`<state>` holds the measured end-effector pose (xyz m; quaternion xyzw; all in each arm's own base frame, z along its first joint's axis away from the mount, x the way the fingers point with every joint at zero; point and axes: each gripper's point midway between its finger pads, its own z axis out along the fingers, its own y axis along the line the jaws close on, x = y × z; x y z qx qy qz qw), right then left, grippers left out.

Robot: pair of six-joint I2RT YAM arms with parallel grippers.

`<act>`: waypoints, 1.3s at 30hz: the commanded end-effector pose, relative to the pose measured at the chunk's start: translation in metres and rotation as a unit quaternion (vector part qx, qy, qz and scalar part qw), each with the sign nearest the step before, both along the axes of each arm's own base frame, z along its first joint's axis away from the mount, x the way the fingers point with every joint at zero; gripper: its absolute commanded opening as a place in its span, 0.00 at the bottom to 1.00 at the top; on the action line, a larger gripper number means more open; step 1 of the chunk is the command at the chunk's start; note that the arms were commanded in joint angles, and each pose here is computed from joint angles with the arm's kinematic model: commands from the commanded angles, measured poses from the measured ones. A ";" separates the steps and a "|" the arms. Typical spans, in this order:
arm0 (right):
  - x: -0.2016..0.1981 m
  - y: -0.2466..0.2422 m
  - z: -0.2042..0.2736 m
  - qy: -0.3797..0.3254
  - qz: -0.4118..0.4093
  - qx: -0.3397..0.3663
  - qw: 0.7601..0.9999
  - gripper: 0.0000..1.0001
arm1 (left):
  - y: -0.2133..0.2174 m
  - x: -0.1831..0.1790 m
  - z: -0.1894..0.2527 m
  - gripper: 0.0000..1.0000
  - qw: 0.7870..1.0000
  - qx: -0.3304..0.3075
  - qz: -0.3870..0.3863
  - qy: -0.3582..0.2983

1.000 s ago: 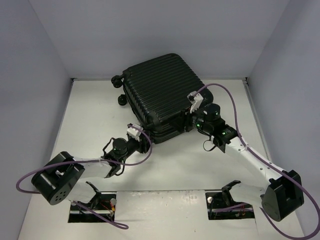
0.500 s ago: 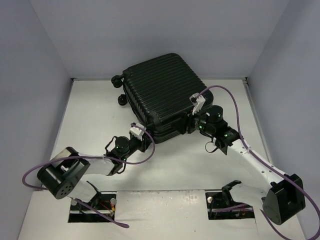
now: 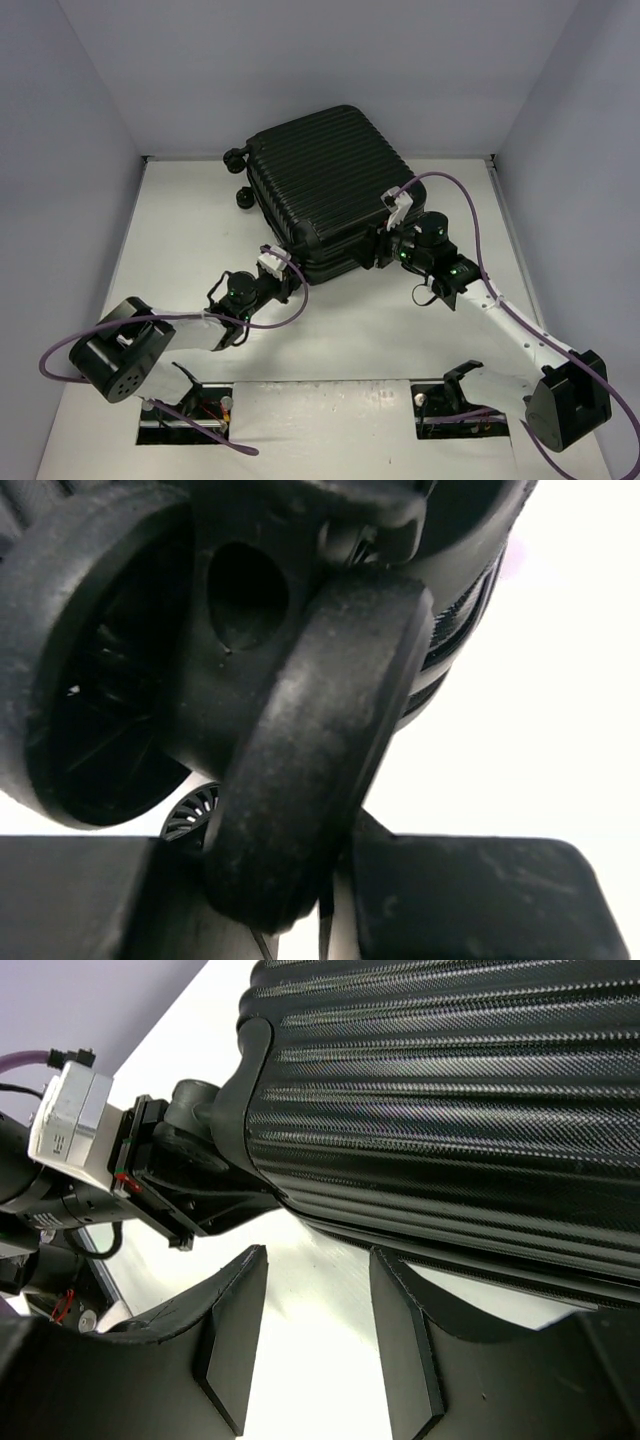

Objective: Pack the luggage

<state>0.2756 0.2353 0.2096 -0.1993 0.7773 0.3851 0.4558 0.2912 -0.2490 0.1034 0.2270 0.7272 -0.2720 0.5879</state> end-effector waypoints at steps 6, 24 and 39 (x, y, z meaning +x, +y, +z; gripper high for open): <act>-0.002 -0.002 0.019 -0.038 0.011 0.010 0.999 0.42 | 0.039 0.036 0.075 0.00 0.986 -0.091 0.108 -0.092; -0.006 -0.004 0.022 -0.046 0.020 0.000 0.999 0.40 | 0.074 0.054 0.078 0.00 0.977 -0.121 0.156 -0.081; 0.006 -0.022 0.041 -0.078 -0.022 -0.029 0.996 0.62 | 0.106 0.062 0.092 0.20 0.962 -0.145 0.231 -0.003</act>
